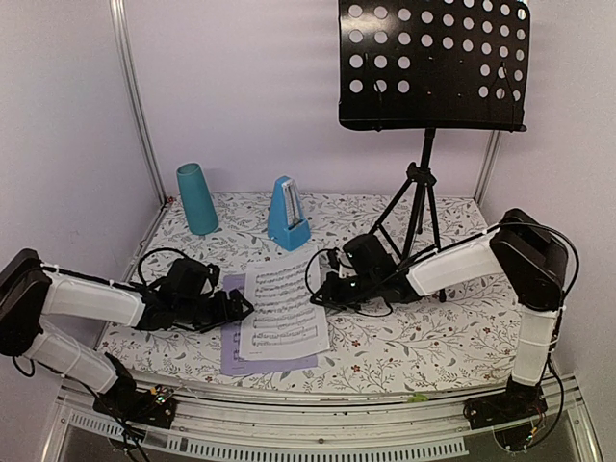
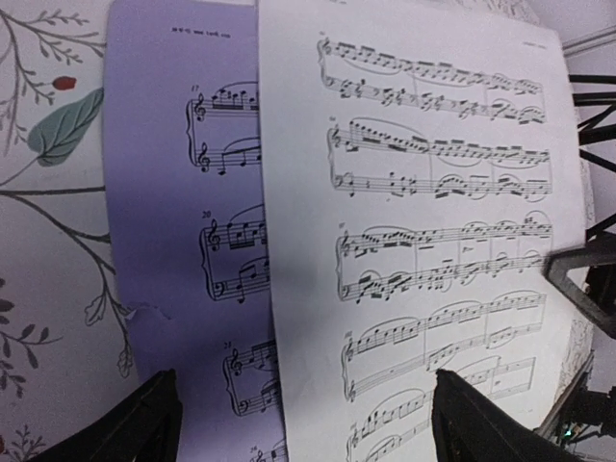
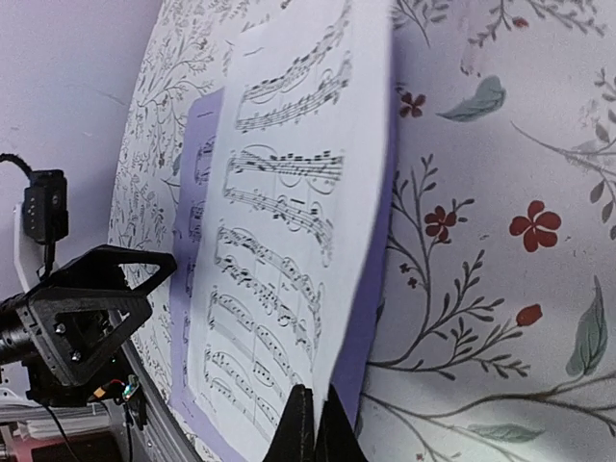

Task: Set up the instrument practice props
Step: Pick up the sheet music, then pass from the right arm to the left

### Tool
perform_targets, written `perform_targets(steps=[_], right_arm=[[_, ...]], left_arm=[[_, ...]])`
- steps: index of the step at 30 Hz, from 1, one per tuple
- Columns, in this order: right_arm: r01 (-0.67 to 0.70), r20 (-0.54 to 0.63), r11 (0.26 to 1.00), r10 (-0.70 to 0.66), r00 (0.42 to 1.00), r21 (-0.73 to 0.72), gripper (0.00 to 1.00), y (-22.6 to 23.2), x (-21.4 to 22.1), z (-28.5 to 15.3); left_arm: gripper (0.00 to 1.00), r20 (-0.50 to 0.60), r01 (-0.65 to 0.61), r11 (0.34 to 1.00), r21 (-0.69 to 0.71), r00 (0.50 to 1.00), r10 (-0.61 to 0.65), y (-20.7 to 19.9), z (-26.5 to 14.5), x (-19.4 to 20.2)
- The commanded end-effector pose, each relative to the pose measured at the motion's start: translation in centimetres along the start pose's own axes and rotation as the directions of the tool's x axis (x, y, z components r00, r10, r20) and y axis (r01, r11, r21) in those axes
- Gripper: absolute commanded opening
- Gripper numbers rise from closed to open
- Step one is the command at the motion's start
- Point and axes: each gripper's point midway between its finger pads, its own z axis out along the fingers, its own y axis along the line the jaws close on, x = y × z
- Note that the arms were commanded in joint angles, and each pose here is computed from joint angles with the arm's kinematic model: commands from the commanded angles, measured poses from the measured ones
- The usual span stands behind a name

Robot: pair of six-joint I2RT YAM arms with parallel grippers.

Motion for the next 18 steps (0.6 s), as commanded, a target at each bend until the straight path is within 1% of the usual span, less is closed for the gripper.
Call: perform_targets(steps=[1, 5, 6, 8, 9, 10, 12, 13, 16, 18], right_arm=[[0.269, 0.110, 0.946, -0.292, 0.950, 0.180, 0.00, 2.1, -1.2, -3.3], [0.444, 0.108, 0.844, -0.493, 0.864, 0.300, 0.00, 2.3, -0.9, -5.7], [0.495, 0.096, 0.804, -0.550, 0.830, 0.328, 0.00, 2.3, -0.9, -6.5], [0.550, 0.096, 0.745, -0.622, 0.777, 0.377, 0.00, 2.4, -1.0, -8.4], [0.572, 0.097, 0.724, -0.649, 0.755, 0.385, 0.00, 2.7, -1.1, -9.3], [0.605, 0.102, 0.694, -0.685, 0.721, 0.390, 0.00, 3.2, -1.2, -10.5], [0.647, 0.144, 0.661, -0.733, 0.665, 0.379, 0.00, 5.2, -1.7, -12.8], [0.675, 0.164, 0.635, -0.762, 0.626, 0.375, 0.00, 6.2, -1.9, -14.1], [0.711, 0.242, 0.598, -0.801, 0.548, 0.371, 0.00, 9.4, -2.9, -17.9], [0.729, 0.291, 0.576, -0.817, 0.498, 0.370, 0.00, 11.6, -3.5, -20.4]], left_arm=[[0.90, 0.021, -0.049, 0.998, -0.028, 0.999, 0.050, -0.5, -1.2, -1.7], [0.90, 0.080, -0.111, 0.994, -0.007, 0.991, 0.112, -3.0, -2.7, -4.4], [0.91, 0.095, -0.130, 0.992, -0.004, 0.987, 0.130, -3.6, -3.2, -5.1], [0.90, 0.134, -0.169, 0.986, 0.008, 0.977, 0.166, -5.2, -4.1, -6.8], [0.90, 0.154, -0.191, 0.981, 0.016, 0.970, 0.187, -6.0, -4.6, -7.6], [0.90, 0.174, -0.214, 0.977, 0.024, 0.963, 0.206, -6.9, -5.1, -8.5], [0.89, 0.221, -0.260, 0.965, 0.043, 0.944, 0.245, -8.7, -6.2, -10.0], [0.88, 0.249, -0.289, 0.955, 0.059, 0.931, 0.266, -9.7, -6.8, -10.8], [0.87, 0.334, -0.398, 0.912, 0.102, 0.877, 0.345, -12.7, -8.8, -12.8], [0.85, 0.391, -0.487, 0.862, 0.140, 0.827, 0.404, -15.1, -10.2, -13.8]])
